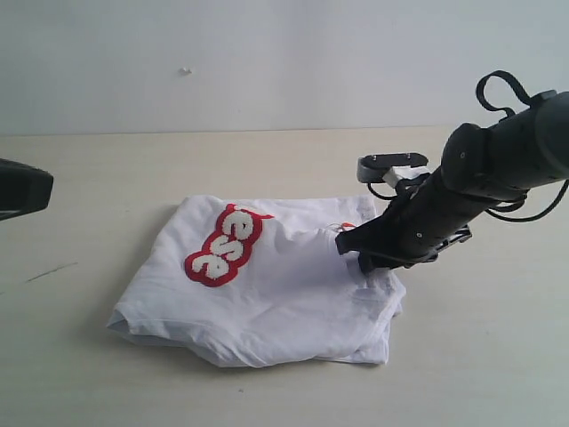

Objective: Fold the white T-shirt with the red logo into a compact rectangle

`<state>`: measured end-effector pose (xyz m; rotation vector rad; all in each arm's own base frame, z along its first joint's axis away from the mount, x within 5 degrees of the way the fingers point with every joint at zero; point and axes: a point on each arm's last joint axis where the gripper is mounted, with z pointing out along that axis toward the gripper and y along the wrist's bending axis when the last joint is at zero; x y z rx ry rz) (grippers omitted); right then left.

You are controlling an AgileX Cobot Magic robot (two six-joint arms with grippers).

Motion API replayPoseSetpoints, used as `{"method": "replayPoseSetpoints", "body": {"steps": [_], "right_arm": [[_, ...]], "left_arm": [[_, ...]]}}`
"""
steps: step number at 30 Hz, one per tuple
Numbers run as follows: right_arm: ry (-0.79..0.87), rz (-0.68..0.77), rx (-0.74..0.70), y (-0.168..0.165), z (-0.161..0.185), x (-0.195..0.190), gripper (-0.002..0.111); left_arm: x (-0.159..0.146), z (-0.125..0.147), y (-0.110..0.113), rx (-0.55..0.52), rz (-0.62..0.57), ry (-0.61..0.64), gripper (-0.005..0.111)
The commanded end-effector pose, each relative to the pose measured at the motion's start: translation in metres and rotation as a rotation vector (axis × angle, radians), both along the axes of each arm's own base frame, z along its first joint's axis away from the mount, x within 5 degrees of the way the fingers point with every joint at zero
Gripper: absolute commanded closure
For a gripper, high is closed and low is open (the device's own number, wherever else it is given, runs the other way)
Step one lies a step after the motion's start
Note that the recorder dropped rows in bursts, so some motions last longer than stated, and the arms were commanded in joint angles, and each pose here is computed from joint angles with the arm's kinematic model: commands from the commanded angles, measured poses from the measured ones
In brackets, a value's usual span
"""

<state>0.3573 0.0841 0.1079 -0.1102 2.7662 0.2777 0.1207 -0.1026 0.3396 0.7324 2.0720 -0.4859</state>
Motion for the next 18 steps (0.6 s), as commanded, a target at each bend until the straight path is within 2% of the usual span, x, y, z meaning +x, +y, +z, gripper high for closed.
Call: {"method": "replayPoseSetpoints", "body": {"steps": [1, 6, 11, 14, 18], "right_arm": [[-0.035, 0.022, -0.008, 0.0, 0.001, 0.002, 0.07], [-0.067, 0.068, -0.027, 0.0, 0.007, 0.003, 0.108], [-0.206, 0.066, -0.022, -0.001, 0.044, 0.005, 0.108], [-0.357, 0.074, -0.032, -0.003, 0.08, 0.006, 0.108], [-0.565, 0.095, -0.098, -0.007, 0.109, 0.011, 0.108]], "left_arm": [[-0.001, 0.001, 0.001, -0.01, 0.009, -0.011, 0.107], [-0.001, 0.001, 0.001, -0.011, 0.009, -0.012, 0.107], [-0.001, 0.001, 0.001, -0.011, 0.009, -0.012, 0.107], [-0.001, 0.001, 0.001, -0.011, 0.009, -0.012, 0.107], [-0.001, 0.001, 0.002, -0.009, 0.009, -0.013, 0.107]]}}
